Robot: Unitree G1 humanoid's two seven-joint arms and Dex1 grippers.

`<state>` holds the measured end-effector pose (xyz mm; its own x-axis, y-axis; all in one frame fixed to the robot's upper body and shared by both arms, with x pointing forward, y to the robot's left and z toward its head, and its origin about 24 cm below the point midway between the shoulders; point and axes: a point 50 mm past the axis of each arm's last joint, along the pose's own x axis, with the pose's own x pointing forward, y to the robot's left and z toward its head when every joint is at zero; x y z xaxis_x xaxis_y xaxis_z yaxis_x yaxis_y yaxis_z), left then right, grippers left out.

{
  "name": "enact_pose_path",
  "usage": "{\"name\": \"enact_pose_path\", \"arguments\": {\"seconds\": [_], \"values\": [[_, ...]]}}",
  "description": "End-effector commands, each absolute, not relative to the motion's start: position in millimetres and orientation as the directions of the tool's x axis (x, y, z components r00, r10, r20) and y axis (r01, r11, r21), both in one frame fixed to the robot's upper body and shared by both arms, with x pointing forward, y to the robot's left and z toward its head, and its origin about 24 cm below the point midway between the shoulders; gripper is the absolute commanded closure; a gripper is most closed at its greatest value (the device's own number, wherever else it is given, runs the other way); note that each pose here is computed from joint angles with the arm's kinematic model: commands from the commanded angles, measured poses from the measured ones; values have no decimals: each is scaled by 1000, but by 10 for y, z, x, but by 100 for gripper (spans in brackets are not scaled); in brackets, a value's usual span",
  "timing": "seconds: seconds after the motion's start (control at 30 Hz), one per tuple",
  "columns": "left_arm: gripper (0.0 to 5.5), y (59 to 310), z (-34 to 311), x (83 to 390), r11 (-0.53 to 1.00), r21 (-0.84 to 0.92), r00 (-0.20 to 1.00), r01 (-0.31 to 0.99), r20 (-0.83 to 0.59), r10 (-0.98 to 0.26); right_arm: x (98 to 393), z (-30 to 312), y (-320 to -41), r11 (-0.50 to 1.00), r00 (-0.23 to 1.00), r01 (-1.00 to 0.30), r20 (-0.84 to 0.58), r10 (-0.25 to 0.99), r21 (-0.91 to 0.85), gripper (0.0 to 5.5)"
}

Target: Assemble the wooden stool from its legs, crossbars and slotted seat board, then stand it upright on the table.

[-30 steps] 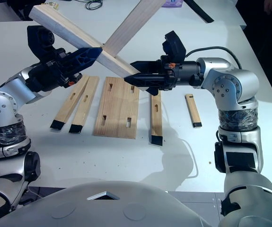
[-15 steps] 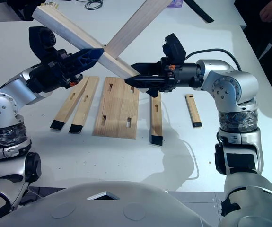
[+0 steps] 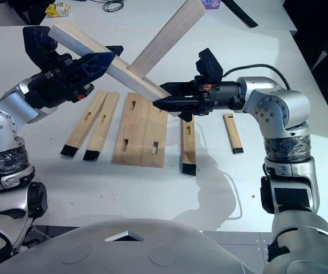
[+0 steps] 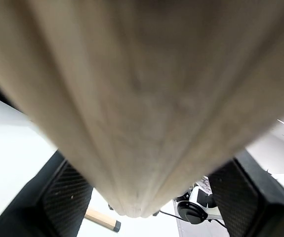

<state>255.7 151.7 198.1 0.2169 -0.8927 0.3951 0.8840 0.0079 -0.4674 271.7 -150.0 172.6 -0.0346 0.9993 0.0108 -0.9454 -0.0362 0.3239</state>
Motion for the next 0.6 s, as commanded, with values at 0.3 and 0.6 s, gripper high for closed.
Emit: {"name": "enact_pose_path", "arguments": {"seconds": [0.3, 0.6], "values": [[198, 1517, 1912, 2546, 32, -480, 230, 877, 360, -904, 2714, 1768, -1495, -39, -39, -951, 6, 999, 306, 343], [233, 1488, 1915, 2519, 7, -481, 211, 877, 372, -904, 2706, 1748, -1456, -49, -49, -949, 8, 999, 312, 343]]}}
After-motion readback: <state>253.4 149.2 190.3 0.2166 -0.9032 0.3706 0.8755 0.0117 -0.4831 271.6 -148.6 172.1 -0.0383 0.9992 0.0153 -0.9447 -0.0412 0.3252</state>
